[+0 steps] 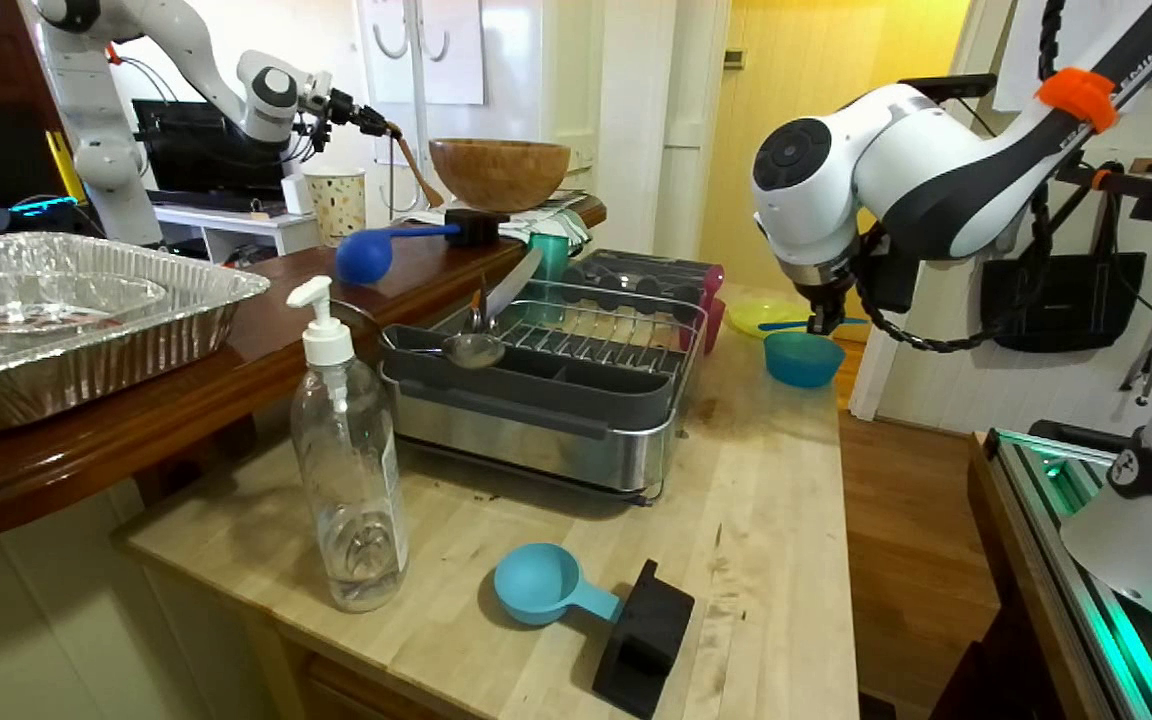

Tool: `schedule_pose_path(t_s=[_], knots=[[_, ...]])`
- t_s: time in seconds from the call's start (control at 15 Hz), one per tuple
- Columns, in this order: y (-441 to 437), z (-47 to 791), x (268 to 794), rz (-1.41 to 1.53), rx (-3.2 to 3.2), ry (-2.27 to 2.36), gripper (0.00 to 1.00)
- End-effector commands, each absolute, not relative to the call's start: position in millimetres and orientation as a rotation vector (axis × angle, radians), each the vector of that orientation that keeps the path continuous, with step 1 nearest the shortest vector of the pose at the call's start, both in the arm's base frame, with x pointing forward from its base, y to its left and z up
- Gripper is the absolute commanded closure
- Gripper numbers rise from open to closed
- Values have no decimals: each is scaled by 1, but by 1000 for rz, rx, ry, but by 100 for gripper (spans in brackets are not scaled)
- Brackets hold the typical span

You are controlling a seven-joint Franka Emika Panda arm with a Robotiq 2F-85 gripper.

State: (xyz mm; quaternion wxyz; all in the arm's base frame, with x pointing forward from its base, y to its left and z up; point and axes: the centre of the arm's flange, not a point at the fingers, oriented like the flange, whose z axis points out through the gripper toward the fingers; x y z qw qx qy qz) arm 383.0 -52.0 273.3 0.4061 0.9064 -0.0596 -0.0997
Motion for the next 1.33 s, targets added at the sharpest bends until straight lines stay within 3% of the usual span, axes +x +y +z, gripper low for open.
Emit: schedule_pose_path(t_s=[0.0,1.0,1.07,1.13,1.27], knots=[[-49,269,386,-274,2216,-163,99],[-39,252,386,-406,2131,-134,99],[-39,251,387,-411,2128,-131,92],[-38,250,388,-413,2125,-128,71],[-38,249,391,-407,2114,-124,58]])
